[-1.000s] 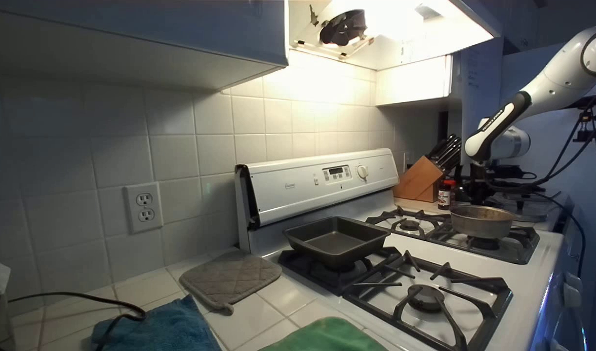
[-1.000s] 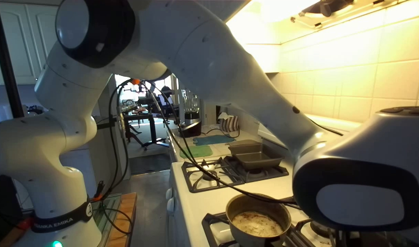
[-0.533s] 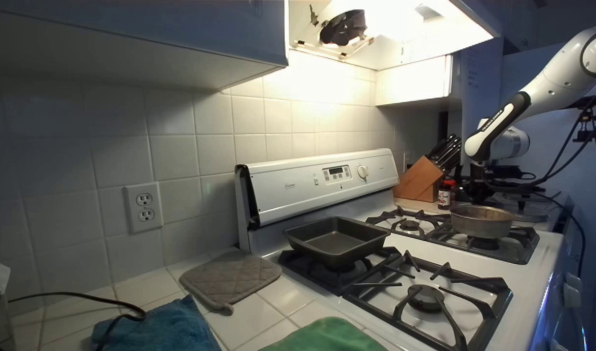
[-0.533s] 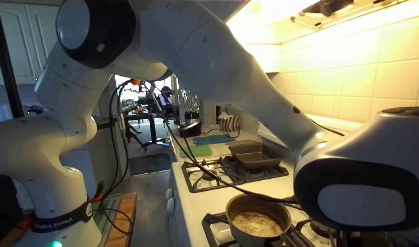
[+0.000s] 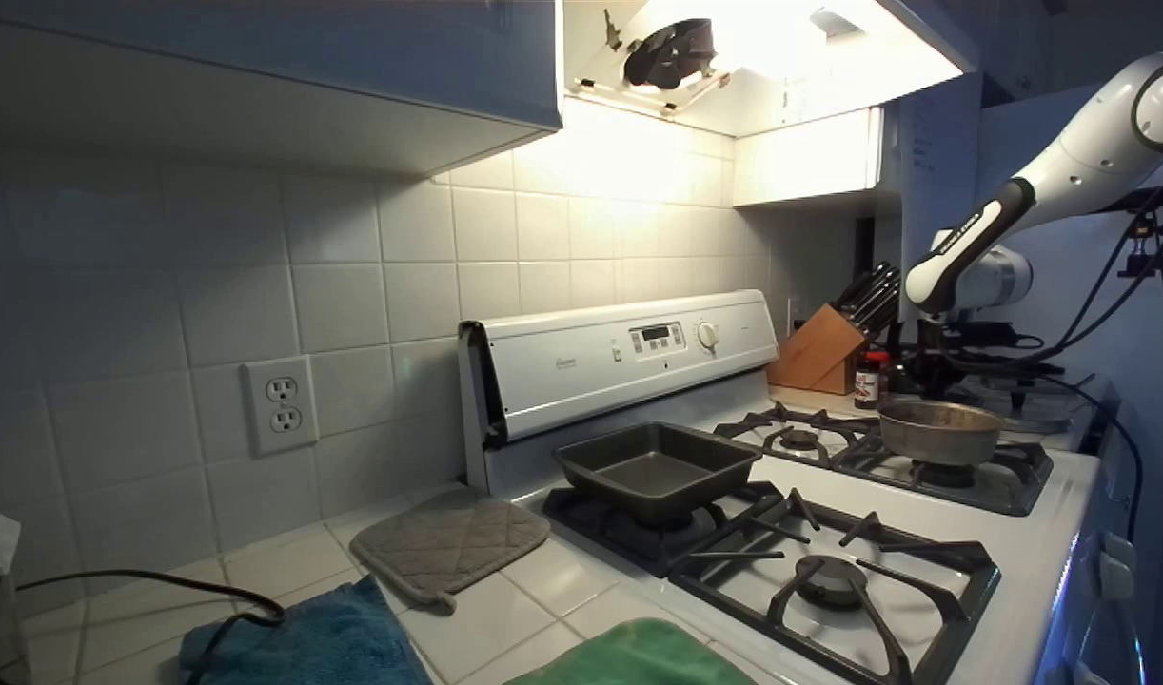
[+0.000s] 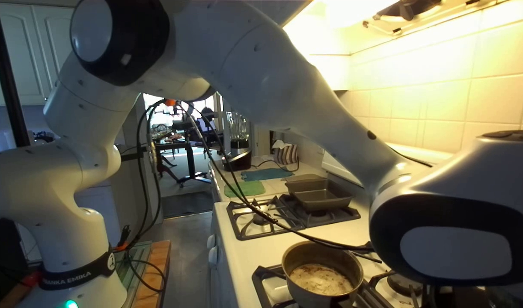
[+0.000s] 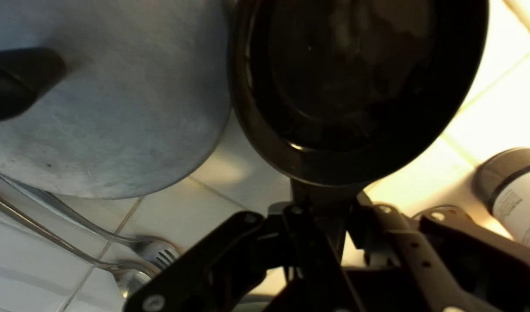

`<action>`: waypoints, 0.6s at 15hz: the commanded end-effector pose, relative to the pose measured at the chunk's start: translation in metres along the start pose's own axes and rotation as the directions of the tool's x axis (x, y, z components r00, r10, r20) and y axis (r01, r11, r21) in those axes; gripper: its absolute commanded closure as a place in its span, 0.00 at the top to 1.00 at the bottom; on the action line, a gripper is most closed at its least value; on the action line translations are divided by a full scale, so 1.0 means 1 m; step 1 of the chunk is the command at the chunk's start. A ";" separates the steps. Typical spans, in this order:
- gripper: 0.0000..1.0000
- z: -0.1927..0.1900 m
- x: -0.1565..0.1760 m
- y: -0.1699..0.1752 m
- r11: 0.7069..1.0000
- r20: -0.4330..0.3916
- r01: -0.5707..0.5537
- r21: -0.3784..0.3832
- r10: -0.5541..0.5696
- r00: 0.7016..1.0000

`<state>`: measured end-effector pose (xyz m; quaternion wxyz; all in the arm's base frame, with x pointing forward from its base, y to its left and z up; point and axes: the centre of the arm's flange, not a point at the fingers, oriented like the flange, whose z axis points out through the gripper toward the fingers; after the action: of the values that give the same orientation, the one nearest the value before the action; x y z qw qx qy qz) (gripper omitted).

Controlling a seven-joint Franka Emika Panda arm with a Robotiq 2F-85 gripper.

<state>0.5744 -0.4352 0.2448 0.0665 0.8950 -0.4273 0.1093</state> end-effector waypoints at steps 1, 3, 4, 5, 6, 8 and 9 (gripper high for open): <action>0.06 -0.005 0.009 -0.003 0.999 0.019 -0.040 0.008 0.040 0.999; 0.06 -0.007 0.011 -0.003 0.999 0.022 -0.043 0.006 0.043 0.999; 0.06 -0.008 0.012 -0.003 0.999 0.024 -0.045 0.004 0.044 0.999; 0.06 -0.009 0.012 -0.003 0.999 0.026 -0.045 0.004 0.045 0.999; 0.06 -0.011 0.013 -0.003 0.999 0.028 -0.045 0.004 0.045 0.999; 0.06 -0.016 0.013 -0.004 0.999 0.028 -0.042 0.004 0.042 0.999; 0.06 -0.019 0.012 -0.005 0.999 0.028 -0.038 0.005 0.038 0.999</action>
<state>0.5783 -0.4377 0.2543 0.0633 0.8926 -0.4348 0.1012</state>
